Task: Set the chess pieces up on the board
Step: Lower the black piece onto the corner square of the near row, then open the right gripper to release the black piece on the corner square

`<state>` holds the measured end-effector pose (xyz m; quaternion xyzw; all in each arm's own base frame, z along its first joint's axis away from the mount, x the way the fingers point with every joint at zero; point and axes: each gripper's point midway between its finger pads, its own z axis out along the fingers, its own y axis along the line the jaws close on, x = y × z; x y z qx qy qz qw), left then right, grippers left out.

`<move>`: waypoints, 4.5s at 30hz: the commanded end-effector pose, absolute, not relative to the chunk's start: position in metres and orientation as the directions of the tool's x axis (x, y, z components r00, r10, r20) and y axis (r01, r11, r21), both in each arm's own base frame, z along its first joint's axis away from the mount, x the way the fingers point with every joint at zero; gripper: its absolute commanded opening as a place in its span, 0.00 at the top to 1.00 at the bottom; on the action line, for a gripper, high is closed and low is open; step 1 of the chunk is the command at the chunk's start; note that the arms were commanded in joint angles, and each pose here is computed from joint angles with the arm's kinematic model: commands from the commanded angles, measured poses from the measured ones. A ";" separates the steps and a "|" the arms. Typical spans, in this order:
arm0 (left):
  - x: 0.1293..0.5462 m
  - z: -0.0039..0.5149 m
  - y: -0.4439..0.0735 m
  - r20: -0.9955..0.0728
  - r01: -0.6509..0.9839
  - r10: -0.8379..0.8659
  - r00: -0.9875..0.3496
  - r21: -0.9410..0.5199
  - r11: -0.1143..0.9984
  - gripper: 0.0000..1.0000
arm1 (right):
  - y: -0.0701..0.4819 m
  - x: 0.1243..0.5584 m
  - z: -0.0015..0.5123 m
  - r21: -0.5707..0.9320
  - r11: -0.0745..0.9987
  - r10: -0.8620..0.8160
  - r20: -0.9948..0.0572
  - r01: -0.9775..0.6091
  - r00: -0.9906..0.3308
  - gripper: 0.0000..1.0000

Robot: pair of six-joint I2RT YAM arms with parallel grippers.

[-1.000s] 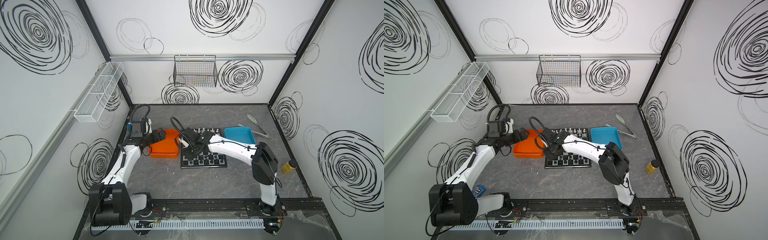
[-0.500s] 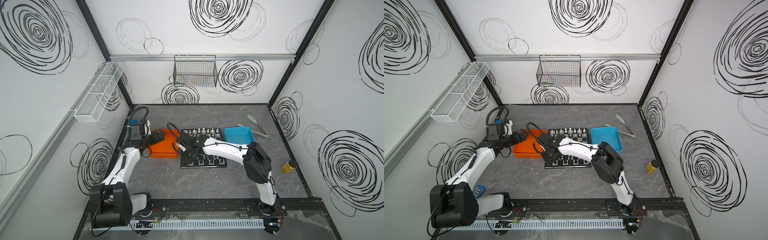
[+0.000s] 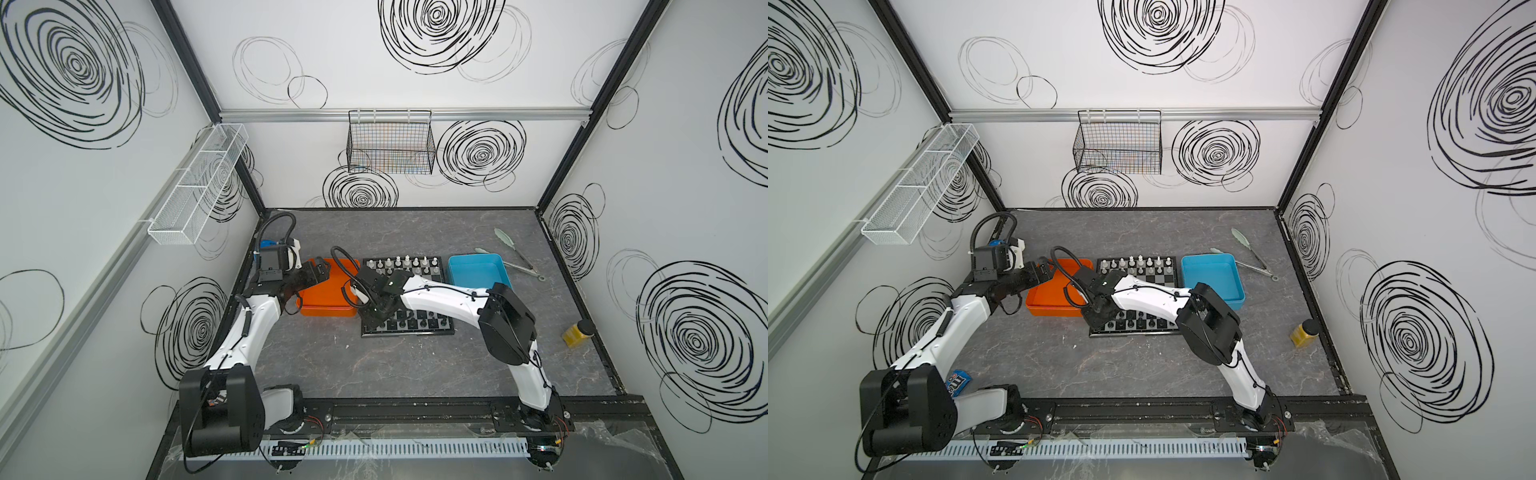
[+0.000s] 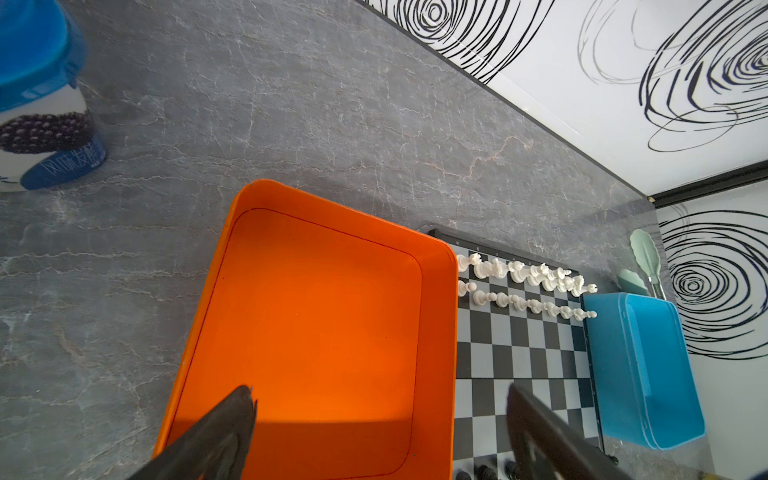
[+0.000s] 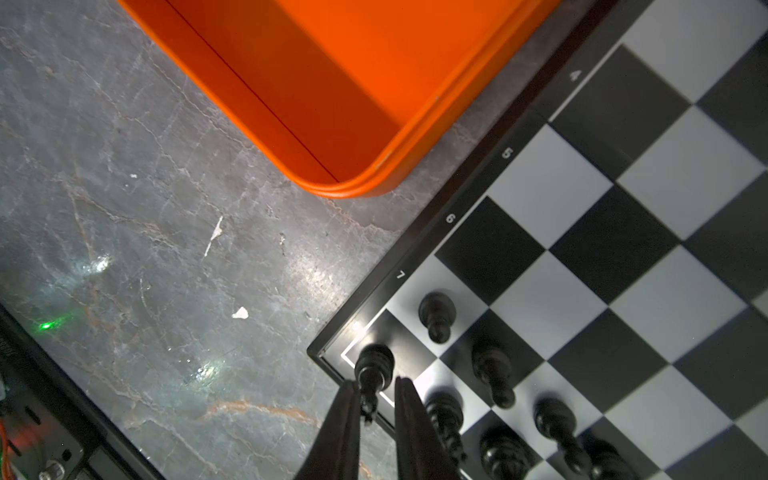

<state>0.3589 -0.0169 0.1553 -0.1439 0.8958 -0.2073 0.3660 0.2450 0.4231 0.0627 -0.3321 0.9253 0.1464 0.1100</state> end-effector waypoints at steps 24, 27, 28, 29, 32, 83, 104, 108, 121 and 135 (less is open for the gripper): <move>0.364 0.158 -0.011 -0.609 -0.097 -0.432 -0.665 -0.503 0.859 0.03 | 0.421 0.247 0.079 0.161 0.743 -0.586 -0.312 -0.650 -0.747 0.64; 0.365 0.158 -0.011 -0.610 -0.096 -0.433 -0.663 -0.505 0.858 0.03 | 0.416 0.243 0.070 0.154 0.743 -0.596 -0.291 -0.652 -0.748 0.60; 0.365 0.158 -0.011 -0.611 -0.095 -0.432 -0.663 -0.504 0.858 0.03 | 0.415 0.242 0.067 0.150 0.742 -0.601 -0.285 -0.654 -0.747 0.60; 0.365 0.158 -0.011 -0.610 -0.096 -0.433 -0.664 -0.505 0.858 0.03 | 0.414 0.241 0.066 0.150 0.741 -0.602 -0.282 -0.654 -0.747 0.60; 0.365 0.158 -0.011 -0.609 -0.096 -0.433 -0.664 -0.505 0.858 0.03 | 0.415 0.237 0.064 0.154 0.736 -0.609 -0.277 -0.660 -0.744 0.60; 0.365 0.155 -0.010 -0.600 -0.104 -0.446 -0.664 -0.516 0.850 0.03 | 0.420 0.226 0.047 0.147 0.712 -0.651 -0.229 -0.686 -0.724 0.77; 0.366 0.156 -0.010 -0.600 -0.100 -0.447 -0.663 -0.522 0.847 0.03 | 0.421 0.236 0.052 0.105 0.713 -0.657 -0.243 -0.693 -0.713 0.84; 0.366 0.156 -0.010 -0.599 -0.100 -0.447 -0.664 -0.522 0.847 0.03 | 0.417 0.240 0.051 0.077 0.724 -0.654 -0.237 -0.685 -0.718 0.84; 0.366 0.156 -0.010 -0.598 -0.101 -0.450 -0.663 -0.524 0.846 0.03 | 0.413 0.244 0.048 0.055 0.735 -0.649 -0.232 -0.676 -0.725 0.84; 0.366 0.156 -0.010 -0.598 -0.103 -0.451 -0.663 -0.524 0.846 0.03 | 0.417 0.243 0.056 0.079 0.735 -0.639 -0.250 -0.673 -0.728 0.74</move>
